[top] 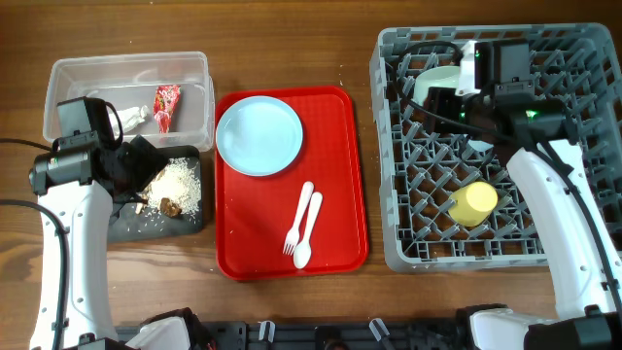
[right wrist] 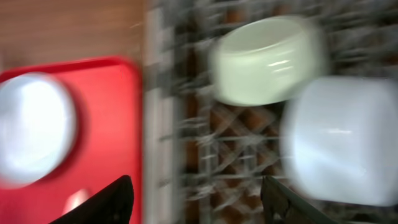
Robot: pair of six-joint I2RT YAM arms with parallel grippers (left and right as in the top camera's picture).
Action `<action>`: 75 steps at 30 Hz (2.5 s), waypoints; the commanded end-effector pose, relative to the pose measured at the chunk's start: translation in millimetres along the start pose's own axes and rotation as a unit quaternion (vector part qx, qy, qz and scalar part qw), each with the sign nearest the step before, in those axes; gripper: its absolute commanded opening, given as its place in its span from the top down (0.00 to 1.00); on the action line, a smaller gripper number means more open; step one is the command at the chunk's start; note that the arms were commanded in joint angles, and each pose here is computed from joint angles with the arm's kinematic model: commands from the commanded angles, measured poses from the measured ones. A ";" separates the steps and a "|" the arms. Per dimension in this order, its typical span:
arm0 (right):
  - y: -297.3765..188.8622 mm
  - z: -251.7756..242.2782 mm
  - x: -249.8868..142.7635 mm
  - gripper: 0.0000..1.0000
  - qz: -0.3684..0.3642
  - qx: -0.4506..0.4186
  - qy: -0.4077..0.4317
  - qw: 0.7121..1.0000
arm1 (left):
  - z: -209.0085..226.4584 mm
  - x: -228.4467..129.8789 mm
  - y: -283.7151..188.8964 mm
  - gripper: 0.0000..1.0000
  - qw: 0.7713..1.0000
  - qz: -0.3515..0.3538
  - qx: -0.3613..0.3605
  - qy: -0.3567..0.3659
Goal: Sort waste into correct bins and load items into the dishwasher rack
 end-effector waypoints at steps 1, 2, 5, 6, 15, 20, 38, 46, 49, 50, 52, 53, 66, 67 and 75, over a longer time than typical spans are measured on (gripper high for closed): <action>5.9 44.1 -11.9 0.34 0.045 0.116 -0.019 0.992 | 0.5 1.5 -3.9 0.00 1.000 -0.007 -0.006 -0.010; 9.1 54.4 -15.9 0.34 0.055 0.123 -0.031 0.990 | 0.5 1.5 -3.9 0.00 1.000 -0.007 -0.006 -0.010; 17.3 91.9 -31.6 0.34 0.086 0.148 -0.079 0.982 | 0.5 1.5 -3.9 0.00 1.000 -0.007 -0.006 -0.010; 23.7 109.4 -40.9 0.34 0.105 0.159 -0.099 0.977 | 0.5 1.5 -3.9 0.00 1.000 -0.007 -0.006 -0.010; 40.3 15.5 -26.8 0.78 0.090 -0.118 0.026 0.989 | 0.6 1.4 -3.9 0.00 1.000 -0.007 -0.006 -0.010; 57.5 -32.5 -31.1 0.78 0.139 -0.123 0.040 0.982 | 0.5 1.4 -3.9 0.00 1.000 -0.007 -0.006 -0.010; 7.1 -83.5 -11.4 0.79 0.032 -0.246 0.141 0.958 | 0.5 1.5 -3.9 0.00 1.000 -0.007 -0.006 -0.010; -22.5 -101.0 17.9 0.86 -0.084 -0.272 0.166 0.944 | 0.5 1.4 -3.9 0.00 1.000 -0.007 -0.006 -0.010; -29.1 -123.1 33.0 0.89 -0.109 -0.347 0.101 0.926 | 0.5 1.5 -3.9 0.00 1.000 -0.007 -0.006 -0.010; -23.0 -129.9 32.4 0.89 -0.100 -0.363 0.101 0.921 | 0.5 1.5 -3.9 0.00 1.000 -0.007 -0.006 -0.010; -7.1 -136.9 27.1 0.89 -0.071 -0.366 0.101 0.923 | 0.5 1.5 -3.9 0.00 1.000 -0.007 -0.006 -0.010; 2.1 -139.4 22.6 0.89 -0.054 -0.364 0.102 0.924 | 0.5 1.5 -3.9 0.00 1.000 -0.007 -0.006 -0.010; -1.6 -104.3 19.1 0.91 -0.043 -0.198 0.061 0.977 | 0.5 1.4 -3.9 0.00 1.000 -0.007 -0.006 -0.010; -1.2 -107.3 18.4 0.88 -0.043 -0.212 0.072 0.974 | 0.6 1.4 -3.9 0.00 1.000 -0.007 -0.006 -0.010; 25.9 -121.8 -3.3 0.71 0.033 -0.261 0.109 0.959 | 0.5 1.5 -3.9 0.00 1.000 -0.007 -0.006 -0.010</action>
Point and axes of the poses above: each gripper's point midway between its finger pads, its own y axis out along the fingers, its own z axis along the line the jaws close on, x = y × z, the point moved 7 cm from there along -y, back along the fingers, and after that the axes turned 4 degrees about -y, right-handed, at the moved point
